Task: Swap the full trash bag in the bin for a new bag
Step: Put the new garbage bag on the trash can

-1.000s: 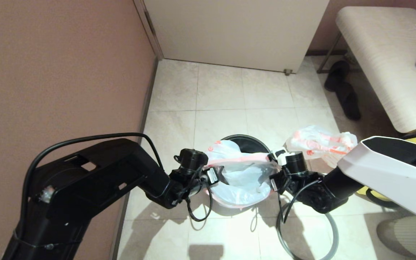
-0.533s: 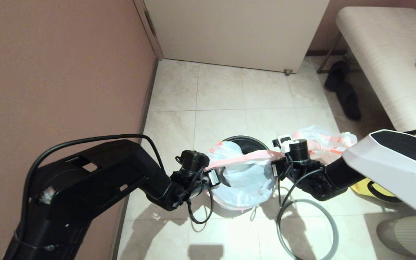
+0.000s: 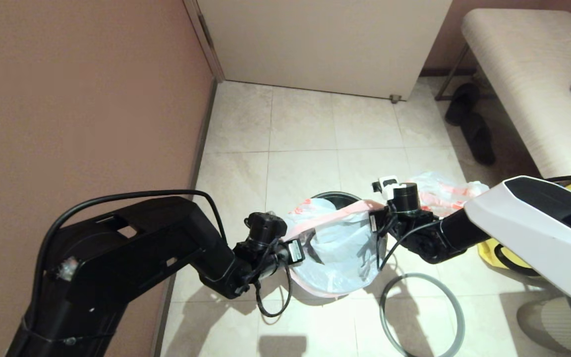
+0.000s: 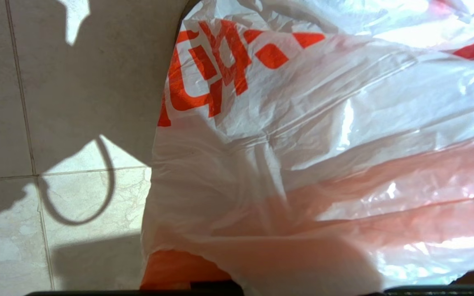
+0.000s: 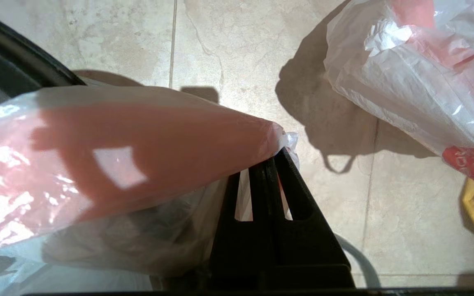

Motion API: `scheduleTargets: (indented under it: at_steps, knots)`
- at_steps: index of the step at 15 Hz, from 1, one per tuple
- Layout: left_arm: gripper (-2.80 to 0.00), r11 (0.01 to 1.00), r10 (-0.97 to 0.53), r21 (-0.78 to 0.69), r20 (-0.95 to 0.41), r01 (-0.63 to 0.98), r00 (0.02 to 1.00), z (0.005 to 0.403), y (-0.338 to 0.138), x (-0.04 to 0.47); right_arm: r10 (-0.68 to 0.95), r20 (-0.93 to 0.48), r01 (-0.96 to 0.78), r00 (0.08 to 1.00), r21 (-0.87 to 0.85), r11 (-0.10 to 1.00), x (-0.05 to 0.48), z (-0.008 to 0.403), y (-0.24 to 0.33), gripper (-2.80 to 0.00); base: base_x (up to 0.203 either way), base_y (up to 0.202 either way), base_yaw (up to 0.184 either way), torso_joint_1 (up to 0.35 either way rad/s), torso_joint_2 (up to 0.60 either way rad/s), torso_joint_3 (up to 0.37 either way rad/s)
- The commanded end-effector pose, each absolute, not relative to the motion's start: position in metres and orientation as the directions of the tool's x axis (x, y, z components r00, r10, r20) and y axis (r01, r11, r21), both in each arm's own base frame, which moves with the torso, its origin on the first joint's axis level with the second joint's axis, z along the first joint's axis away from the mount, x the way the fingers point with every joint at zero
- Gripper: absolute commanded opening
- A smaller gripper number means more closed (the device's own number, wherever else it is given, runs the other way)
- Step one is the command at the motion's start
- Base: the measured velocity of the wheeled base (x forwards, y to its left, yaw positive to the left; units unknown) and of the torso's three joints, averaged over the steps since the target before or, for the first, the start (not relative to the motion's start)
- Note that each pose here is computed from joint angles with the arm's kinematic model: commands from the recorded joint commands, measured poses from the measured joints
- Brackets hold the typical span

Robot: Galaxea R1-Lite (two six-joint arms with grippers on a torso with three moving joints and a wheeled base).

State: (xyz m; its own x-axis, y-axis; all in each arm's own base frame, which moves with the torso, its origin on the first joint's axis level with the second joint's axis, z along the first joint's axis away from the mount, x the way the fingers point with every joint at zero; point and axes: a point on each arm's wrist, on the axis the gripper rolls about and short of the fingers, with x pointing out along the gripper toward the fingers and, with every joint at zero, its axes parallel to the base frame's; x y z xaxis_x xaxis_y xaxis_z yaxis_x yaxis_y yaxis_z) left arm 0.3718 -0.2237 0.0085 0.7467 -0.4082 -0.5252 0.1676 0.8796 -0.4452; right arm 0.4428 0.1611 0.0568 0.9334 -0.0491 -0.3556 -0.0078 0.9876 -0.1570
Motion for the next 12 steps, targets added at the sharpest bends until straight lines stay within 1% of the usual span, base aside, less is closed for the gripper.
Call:
scheduleTargets:
  at_steps: [1, 5, 7, 12]
  knots:
    - [-2.80, 0.876, -0.416, -0.450, -0.527, 0.171, 0.741, 0.008, -0.224, 0.370, -0.022, -0.376, -0.014, 0.926, -0.094, 0.995, 0.443, 0.060, 0.162, -2.80, 0.000, 0.000, 0.000, 0.000, 0.00, 0.000]
    - [-2.80, 0.875, -0.423, -0.449, -0.531, 0.179, 0.734, 0.007, -0.226, 0.367, 0.103, -0.460, -0.048, 0.882, 0.130, 0.990, 0.430, 0.086, 0.160, -2.80, 0.000, 0.000, 0.000, 0.000, 0.00, 0.000]
    - [-2.80, 0.876, -0.437, -0.434, -0.535, 0.208, 0.723, 0.005, -0.225, 0.365, 0.144, -0.467, -0.067, 0.872, 0.177, 0.982, 0.428, 0.094, 0.160, -2.80, 0.000, 0.000, 0.000, 0.000, 0.00, 0.000]
    - [-2.80, 0.849, -0.494, -0.463, -0.524, 0.255, 0.694, 0.008, -0.222, 0.357, 0.210, -0.476, -0.081, 0.854, 0.277, 0.957, 0.429, 0.111, 0.162, -2.80, 0.000, 0.000, 0.000, 0.000, 0.00, 0.000]
